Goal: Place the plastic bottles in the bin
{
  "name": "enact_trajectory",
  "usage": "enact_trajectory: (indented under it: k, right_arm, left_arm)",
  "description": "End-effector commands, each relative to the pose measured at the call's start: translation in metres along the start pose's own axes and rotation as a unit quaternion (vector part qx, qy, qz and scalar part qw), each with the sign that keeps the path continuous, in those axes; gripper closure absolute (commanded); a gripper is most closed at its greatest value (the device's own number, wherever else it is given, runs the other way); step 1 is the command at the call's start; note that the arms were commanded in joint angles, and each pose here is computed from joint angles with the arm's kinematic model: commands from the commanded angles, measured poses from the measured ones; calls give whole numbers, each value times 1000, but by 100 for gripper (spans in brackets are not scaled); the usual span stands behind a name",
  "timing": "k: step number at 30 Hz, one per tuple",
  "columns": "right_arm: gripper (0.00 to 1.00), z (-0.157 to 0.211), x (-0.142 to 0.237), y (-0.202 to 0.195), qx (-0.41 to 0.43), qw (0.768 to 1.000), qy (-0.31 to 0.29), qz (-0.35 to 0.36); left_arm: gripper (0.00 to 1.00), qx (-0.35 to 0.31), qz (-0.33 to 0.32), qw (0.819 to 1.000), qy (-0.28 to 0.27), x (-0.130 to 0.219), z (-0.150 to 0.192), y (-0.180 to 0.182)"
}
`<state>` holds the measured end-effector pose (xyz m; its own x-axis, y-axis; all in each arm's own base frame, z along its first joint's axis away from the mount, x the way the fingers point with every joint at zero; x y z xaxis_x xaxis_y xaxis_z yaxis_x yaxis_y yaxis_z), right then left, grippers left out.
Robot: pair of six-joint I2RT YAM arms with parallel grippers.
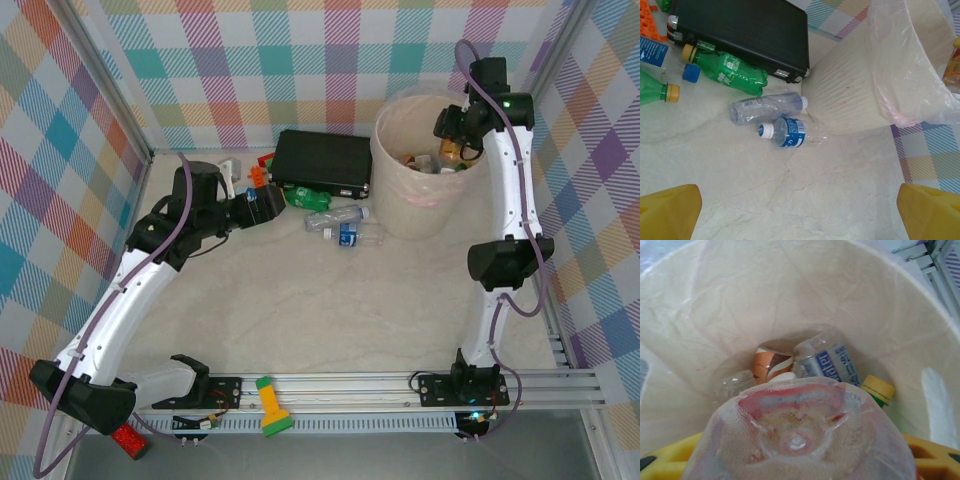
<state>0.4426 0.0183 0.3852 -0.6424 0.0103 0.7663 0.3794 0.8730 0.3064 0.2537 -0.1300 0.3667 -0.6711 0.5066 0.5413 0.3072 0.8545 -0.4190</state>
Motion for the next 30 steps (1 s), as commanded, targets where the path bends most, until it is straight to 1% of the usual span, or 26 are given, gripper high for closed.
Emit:
enact_trajectory:
  k: [1,3,5,7,21,30]
  right_arm:
    - [43,-2,-2,-11,10,1000,5,24]
    - [38,-3,-3,-12,13,1000,4,27]
    - [28,-4,-2,-13,13,999,0,31]
    - [0,-5,1,-12,14,999,-4,28]
    - [1,-2,39,5,-12,999,-13,-49]
    - [1,14,76,28,-10,994,-26,-106]
  left_arm:
    - [0,7,3,1000,-23,0,-9,-2]
    - [0,8,3,1000,-21,-3,-9,-1]
    - [1,10,5,1000,-21,-4,-10,-2]
    - [1,10,8,1000,-19,-6,-11,-2]
    - [0,7,11,1000,-6,-8,-4,-1]
    - [0,0,13,1000,17,-3,9,2]
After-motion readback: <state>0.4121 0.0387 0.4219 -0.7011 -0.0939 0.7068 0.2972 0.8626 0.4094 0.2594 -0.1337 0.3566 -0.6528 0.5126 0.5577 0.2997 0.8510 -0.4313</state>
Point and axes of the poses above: each hand's point on the last joint's axis, 136 mm out from that joint toward the fingers, its own x axis back along the fingers, its own y axis along the line the jaws close on, z = x × y, the point moved 8 cm from there along x, back along the fingers, and after that the axes turned 13 degrees about -x, right-handed, at the moved point
